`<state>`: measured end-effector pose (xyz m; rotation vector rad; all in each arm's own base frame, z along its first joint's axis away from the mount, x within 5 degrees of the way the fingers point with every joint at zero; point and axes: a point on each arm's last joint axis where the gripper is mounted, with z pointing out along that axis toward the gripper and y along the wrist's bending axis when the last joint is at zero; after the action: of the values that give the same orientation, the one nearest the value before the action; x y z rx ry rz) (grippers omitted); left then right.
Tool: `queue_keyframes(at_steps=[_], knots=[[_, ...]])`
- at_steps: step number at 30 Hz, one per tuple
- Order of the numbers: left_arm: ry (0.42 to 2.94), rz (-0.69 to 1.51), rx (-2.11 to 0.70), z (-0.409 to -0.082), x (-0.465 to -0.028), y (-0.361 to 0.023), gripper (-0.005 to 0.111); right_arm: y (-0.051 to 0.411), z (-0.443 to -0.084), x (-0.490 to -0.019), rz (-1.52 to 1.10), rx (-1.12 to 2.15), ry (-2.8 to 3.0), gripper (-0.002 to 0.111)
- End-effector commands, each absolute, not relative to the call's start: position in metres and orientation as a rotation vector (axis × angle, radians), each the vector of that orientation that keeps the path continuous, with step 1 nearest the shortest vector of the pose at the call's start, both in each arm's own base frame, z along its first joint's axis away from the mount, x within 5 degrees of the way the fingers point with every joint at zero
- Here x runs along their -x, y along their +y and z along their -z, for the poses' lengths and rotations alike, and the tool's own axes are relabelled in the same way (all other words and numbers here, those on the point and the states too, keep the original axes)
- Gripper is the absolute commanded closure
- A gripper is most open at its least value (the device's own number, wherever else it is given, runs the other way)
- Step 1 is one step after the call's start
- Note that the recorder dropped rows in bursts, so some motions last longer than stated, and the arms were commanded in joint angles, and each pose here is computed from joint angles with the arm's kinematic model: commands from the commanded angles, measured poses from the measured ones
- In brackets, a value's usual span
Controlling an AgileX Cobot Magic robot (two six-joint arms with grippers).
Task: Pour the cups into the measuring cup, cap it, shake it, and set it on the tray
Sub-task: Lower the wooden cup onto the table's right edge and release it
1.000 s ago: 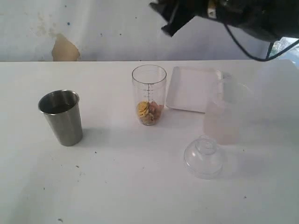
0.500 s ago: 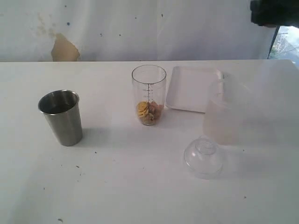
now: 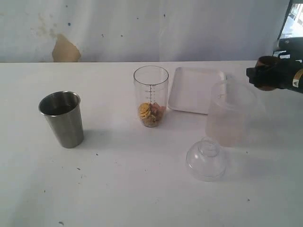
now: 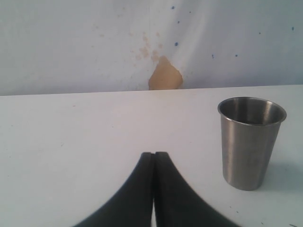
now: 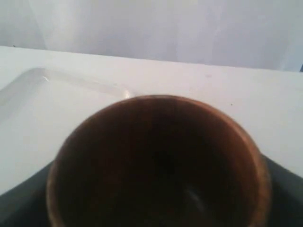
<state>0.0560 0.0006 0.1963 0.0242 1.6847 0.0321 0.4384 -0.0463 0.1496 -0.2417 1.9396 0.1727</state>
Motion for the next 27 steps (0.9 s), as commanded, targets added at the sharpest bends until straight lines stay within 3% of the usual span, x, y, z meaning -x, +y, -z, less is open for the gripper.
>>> queue_keyframes(at_steps=[1,6,17,19,21,22,24,27], knots=[[1.677,-0.025,-0.025,-0.196,-0.056,0.000,0.107,-0.050,-0.140,-0.438,-0.150,0.222,1.988,0.108],[1.677,-0.025,-0.025,-0.196,-0.056,0.000,0.107,-0.049,-0.101,-0.438,-0.194,0.217,2.055,0.108],[1.677,-0.025,-0.025,-0.196,-0.056,0.000,0.107,-0.046,-0.100,-0.440,-0.232,0.230,2.003,0.108],[1.677,-0.025,-0.025,-0.196,-0.056,0.000,0.107,-0.048,-0.098,-0.440,-0.218,0.214,2.023,0.095],[1.677,-0.025,-0.025,-0.196,-0.056,0.000,0.107,-0.048,-0.097,-0.439,-0.209,0.211,2.036,0.072],[1.677,-0.025,-0.025,-0.196,-0.056,0.000,0.107,-0.049,-0.097,-0.439,-0.206,0.210,2.040,0.060],[1.677,-0.025,-0.025,-0.196,-0.056,0.000,0.107,-0.050,-0.095,-0.439,-0.188,0.204,2.065,0.025],[1.677,-0.025,-0.025,-0.196,-0.056,0.000,0.107,-0.050,-0.094,-0.438,-0.183,0.209,2.072,0.006]])
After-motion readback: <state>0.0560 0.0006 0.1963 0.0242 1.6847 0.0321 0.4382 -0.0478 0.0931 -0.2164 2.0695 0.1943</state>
